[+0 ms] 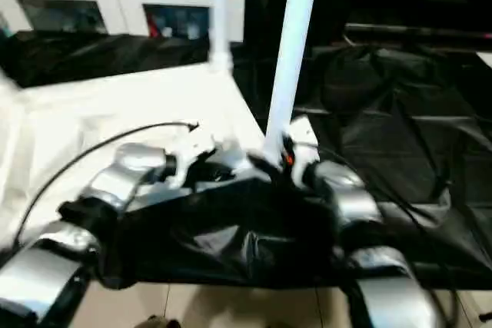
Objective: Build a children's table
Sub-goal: Rotate leg to tighten
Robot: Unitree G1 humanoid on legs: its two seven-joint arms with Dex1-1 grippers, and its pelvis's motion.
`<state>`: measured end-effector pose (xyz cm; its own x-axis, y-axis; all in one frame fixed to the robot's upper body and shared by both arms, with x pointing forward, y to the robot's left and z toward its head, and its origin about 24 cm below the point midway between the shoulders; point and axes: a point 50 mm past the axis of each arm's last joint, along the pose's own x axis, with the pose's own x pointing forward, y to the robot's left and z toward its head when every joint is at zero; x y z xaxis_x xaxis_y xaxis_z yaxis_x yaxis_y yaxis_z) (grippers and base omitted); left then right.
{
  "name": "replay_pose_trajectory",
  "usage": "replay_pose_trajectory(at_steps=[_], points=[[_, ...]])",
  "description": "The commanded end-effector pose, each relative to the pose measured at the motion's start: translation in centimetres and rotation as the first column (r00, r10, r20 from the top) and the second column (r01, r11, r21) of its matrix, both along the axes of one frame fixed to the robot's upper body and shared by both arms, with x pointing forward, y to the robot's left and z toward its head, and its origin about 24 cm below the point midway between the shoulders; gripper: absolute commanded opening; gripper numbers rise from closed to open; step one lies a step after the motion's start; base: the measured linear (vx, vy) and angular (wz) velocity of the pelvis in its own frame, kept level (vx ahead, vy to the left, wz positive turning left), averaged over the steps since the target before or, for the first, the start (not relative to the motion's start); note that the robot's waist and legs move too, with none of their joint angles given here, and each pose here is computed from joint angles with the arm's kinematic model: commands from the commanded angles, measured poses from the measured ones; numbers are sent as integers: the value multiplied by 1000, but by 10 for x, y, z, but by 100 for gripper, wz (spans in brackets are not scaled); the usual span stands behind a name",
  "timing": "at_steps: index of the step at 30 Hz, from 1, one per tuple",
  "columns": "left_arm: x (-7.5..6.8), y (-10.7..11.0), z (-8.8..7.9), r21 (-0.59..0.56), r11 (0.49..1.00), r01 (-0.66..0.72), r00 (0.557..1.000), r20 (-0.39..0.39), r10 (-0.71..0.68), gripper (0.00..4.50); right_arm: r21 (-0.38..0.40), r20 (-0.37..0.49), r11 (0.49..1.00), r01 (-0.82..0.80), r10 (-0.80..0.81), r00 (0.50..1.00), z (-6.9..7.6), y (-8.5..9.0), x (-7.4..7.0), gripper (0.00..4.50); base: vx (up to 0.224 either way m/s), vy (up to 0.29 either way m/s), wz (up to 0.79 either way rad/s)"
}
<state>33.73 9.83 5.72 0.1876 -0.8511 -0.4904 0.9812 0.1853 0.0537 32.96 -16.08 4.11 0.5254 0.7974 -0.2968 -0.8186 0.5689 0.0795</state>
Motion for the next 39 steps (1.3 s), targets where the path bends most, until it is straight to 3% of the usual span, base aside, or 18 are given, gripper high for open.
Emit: replay_pose_trajectory(at_steps=[1, 11, 18, 20, 22, 24, 27, 31, 34, 36, 38, 39], points=[[-5, -14, 8, -23, 992, 123, 992, 33, -122, 0, 17, -33, 994, -109, 109, 993, 0, 10, -6, 387, 0, 0, 0], [-6, 1, 8, -10, 988, 156, 988, -2, -156, 0, 44, -99, 975, -220, 223, 970, -2, 7, -19, 317, 0, 0, 0], [-3, 1, 7, -19, 996, 91, 996, 1, -91, 0, 62, -96, 987, -146, 151, 984, -4, 14, -16, 278, 0, 0, 0], [4, -5, 9, -43, 999, -3, 1000, 6, 3, 0, 49, -84, 998, 29, -25, 996, -8, 16, -5, 277, 0, 0, 0], [6, -7, 10, -49, 998, -31, 999, 12, 31, 0, 44, -86, 995, 87, -83, 993, -10, 17, -2, 276, 0, 0, 0], [10, -25, 10, -58, 994, -98, 994, 33, 100, 0, 53, -122, 942, 331, -323, 939, -19, 28, 11, 275, 0, 0, 0], [12, -32, 10, -57, 990, -128, 991, 39, 130, 0, 62, -135, 919, 389, -378, 916, -20, 34, 15, 275, 0, 0, 0], [13, -53, 10, -64, 982, -179, 982, 52, 183, 0, 47, -146, 849, 527, -516, 844, -21, 53, 24, 275, 0, 0, 0], [10, -61, 10, -78, 983, -166, 984, 43, 170, 0, 62, -123, 858, 510, -500, 857, -17, 65, 25, 275, 0, 0, 0], [8, -63, 9, -79, 986, -145, 988, 39, 149, 0, 103, -124, 873, 476, -464, 877, -13, 71, 26, 345, 0, 0, 0], [7, -61, 9, -73, 988, -134, 990, 41, 138, 0, 117, -116, 887, 447, -435, 893, -11, 71, 26, 345, 0, 0, 0], [7, -57, 9, -70, 990, -120, 992, 42, 123, 0, 112, -87, 912, 395, -387, 918, -9, 69, 25, 366, 0, 0, 0]])
